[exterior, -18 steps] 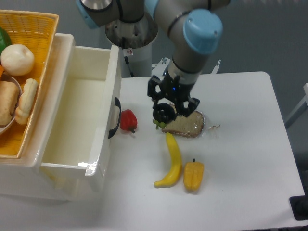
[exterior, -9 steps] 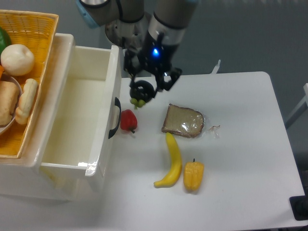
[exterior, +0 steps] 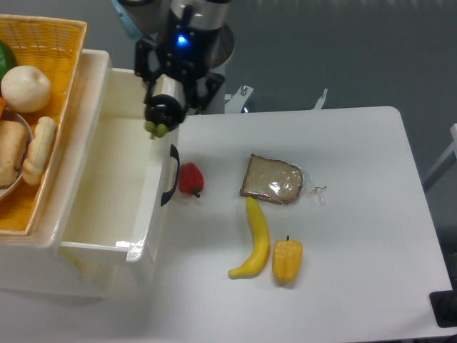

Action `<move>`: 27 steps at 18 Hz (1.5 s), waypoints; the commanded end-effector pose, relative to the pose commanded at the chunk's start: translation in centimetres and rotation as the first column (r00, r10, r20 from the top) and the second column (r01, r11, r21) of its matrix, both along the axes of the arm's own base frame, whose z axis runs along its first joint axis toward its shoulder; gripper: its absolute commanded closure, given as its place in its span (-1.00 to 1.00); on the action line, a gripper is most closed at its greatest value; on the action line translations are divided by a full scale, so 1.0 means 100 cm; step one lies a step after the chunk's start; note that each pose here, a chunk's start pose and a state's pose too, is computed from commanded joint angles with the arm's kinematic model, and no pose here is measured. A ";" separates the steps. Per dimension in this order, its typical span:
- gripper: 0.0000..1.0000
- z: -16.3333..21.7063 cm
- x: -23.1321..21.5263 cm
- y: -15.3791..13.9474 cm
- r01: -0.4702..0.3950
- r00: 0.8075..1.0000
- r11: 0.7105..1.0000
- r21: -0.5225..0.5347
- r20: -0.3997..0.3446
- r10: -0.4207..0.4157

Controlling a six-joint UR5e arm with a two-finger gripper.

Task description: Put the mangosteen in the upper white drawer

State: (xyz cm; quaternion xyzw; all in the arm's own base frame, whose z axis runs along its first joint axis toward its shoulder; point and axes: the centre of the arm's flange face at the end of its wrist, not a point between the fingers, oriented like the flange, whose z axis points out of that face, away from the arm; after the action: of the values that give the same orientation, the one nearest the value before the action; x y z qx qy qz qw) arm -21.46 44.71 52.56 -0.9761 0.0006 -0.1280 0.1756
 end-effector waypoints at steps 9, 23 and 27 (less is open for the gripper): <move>0.16 -0.024 0.018 0.009 0.034 0.999 0.999 -0.039 0.034 -0.032; -1.00 -0.019 0.016 0.010 0.045 0.999 0.999 -0.021 0.011 -0.045; -1.00 -0.017 0.003 0.012 0.030 0.999 0.999 -0.031 -0.043 -0.031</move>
State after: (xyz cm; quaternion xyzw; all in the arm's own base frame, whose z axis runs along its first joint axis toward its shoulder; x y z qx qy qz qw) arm -21.18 45.90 50.84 -0.9810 0.0173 -0.1096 0.1589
